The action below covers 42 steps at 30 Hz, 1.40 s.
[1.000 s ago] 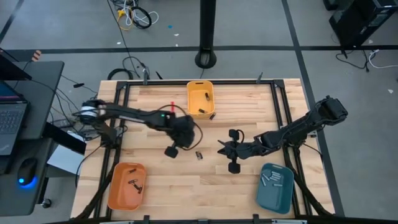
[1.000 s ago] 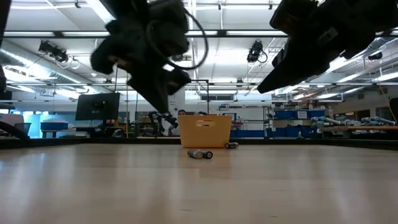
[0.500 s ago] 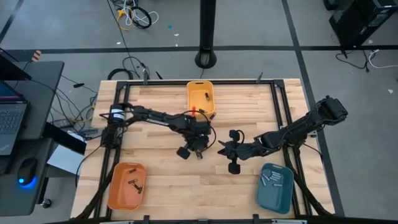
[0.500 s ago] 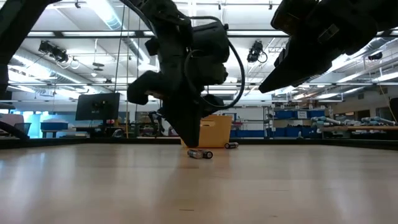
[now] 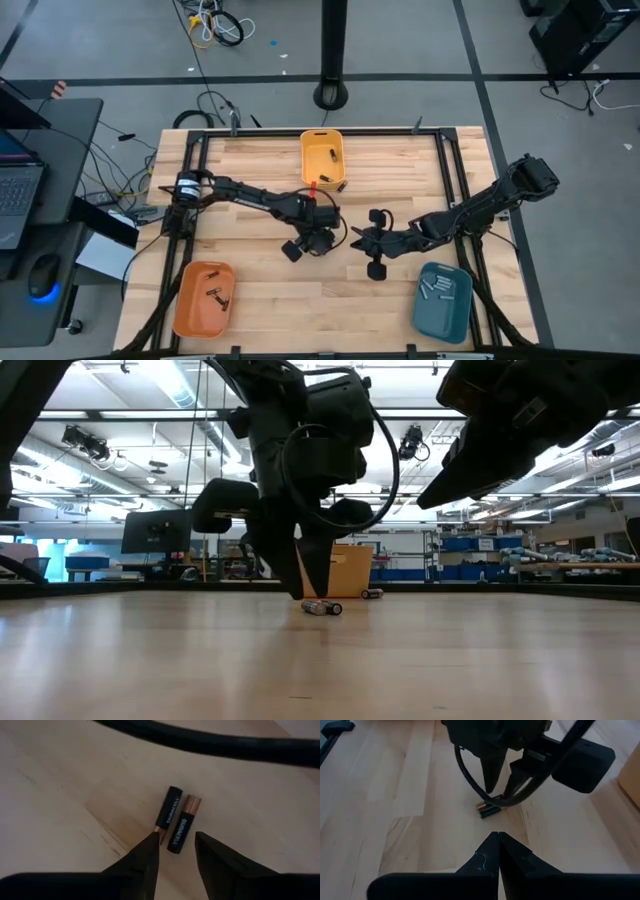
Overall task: Sort batteries
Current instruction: Put the small black battery into the orange bin
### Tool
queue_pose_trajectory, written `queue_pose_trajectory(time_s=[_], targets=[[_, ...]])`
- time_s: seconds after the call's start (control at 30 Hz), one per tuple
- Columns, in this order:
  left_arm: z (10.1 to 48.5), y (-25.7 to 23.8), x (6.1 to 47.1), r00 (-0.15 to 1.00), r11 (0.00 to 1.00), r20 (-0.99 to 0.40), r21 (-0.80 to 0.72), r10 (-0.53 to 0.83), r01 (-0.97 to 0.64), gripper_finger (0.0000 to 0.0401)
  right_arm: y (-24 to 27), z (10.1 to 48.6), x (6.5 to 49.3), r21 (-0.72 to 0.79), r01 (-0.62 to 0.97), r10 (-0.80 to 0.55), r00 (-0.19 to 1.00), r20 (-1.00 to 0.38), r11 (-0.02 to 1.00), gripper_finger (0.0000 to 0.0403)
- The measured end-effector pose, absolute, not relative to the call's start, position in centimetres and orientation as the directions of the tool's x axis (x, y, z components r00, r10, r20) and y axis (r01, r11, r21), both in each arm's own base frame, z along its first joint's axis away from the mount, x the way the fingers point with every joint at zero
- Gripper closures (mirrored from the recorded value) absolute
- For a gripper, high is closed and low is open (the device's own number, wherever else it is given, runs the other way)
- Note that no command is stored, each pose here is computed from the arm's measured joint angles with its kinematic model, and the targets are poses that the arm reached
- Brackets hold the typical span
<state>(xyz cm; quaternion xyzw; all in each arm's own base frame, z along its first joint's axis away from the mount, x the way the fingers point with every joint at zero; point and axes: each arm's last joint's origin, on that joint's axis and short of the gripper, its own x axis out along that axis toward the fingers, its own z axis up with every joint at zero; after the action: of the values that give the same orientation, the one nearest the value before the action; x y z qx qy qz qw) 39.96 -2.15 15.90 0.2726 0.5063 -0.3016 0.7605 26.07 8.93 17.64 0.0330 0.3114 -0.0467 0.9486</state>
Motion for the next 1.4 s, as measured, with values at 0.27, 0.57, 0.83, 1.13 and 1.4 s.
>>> queue_pose_trajectory(time_s=[0.27,0.57,0.83,1.13,1.4], targets=[[15.7,-2.2,40.0,0.296,0.668,-0.936,0.096,-0.192,0.738,0.0265,8.9,17.6,26.1,0.031,0.108,-0.069,0.802,-0.594,0.994,0.0389],[14.4,-2.2,40.1,0.263,0.669,-0.944,0.065,-0.200,0.741,0.0265,8.9,17.6,26.0,0.025,0.111,-0.074,0.797,-0.600,0.994,0.0389],[14.3,-2.3,40.2,0.258,0.666,-0.945,0.060,-0.202,0.743,0.0284,8.9,17.6,26.0,0.022,0.114,-0.078,0.796,-0.601,0.993,0.0389],[14.2,-3.2,40.0,0.245,0.647,-0.939,0.031,-0.243,0.762,0.0381,8.9,17.6,26.0,0.025,0.114,-0.076,0.798,-0.597,0.993,0.0389],[15.1,-3.7,39.8,0.184,0.671,-0.955,-0.020,-0.231,0.741,0.0382,8.9,17.6,26.0,0.027,0.115,-0.076,0.799,-0.596,0.993,0.0389]])
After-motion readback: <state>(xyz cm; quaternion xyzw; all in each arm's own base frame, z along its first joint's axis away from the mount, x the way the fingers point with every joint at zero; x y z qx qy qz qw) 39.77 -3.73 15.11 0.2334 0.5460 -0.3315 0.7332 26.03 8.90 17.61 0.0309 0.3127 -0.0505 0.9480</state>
